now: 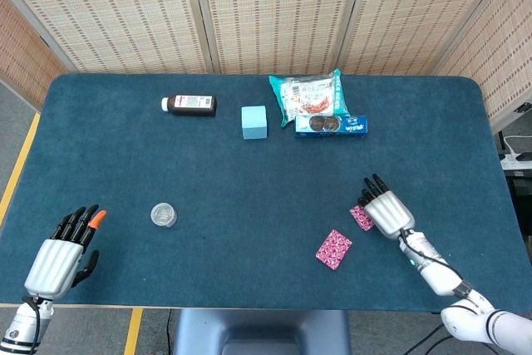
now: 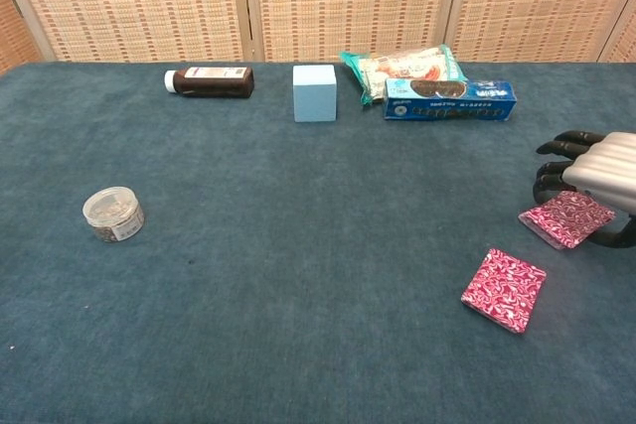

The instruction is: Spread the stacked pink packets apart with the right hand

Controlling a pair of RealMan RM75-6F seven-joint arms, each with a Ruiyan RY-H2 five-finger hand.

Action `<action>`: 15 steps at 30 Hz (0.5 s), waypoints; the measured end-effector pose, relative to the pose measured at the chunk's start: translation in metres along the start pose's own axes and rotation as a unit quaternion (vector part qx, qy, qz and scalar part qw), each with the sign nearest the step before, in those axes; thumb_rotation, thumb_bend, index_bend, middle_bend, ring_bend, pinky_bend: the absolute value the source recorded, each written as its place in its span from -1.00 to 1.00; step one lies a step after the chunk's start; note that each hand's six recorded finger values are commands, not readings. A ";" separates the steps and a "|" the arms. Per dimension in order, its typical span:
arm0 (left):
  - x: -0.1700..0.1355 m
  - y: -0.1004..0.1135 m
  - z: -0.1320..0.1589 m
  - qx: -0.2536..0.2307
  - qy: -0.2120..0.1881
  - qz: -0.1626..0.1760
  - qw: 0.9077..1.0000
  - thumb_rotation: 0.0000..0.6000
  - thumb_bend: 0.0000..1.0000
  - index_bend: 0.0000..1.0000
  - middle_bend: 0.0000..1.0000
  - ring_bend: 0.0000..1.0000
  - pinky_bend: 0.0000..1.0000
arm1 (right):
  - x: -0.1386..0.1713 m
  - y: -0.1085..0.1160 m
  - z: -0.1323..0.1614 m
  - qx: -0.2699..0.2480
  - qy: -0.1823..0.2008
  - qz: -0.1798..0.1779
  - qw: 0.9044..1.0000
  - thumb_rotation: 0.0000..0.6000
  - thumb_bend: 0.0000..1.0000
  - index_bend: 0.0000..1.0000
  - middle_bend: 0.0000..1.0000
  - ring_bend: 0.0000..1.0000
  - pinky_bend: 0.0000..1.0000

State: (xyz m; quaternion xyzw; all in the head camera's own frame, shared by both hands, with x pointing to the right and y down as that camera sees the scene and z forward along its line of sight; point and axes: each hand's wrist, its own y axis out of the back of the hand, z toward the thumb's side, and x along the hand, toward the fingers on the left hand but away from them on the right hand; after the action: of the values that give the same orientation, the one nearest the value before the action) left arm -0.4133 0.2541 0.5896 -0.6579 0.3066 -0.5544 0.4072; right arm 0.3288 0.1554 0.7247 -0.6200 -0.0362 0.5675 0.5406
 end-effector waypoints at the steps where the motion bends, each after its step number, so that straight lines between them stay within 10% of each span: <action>1: 0.000 0.000 0.000 0.000 0.000 0.000 1.000 1.00 0.02 -1.00 -1.00 -0.97 -0.70 | 0.000 0.000 0.000 -0.001 0.000 0.000 1.000 1.00 -0.56 -0.39 -0.56 -0.95 -1.00; 15: 0.000 0.001 0.000 -0.001 -0.002 0.001 1.000 1.00 0.02 -1.00 -1.00 -0.97 -0.70 | -0.003 0.002 0.005 -0.001 0.001 -0.009 1.000 1.00 -0.55 -0.04 -0.32 -0.69 -1.00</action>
State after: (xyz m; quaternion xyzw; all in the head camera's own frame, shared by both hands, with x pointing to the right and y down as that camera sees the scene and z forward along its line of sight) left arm -0.4134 0.2541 0.5888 -0.6588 0.3074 -0.5525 0.4078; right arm 0.3235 0.1559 0.7262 -0.6210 -0.0417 0.5618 0.5450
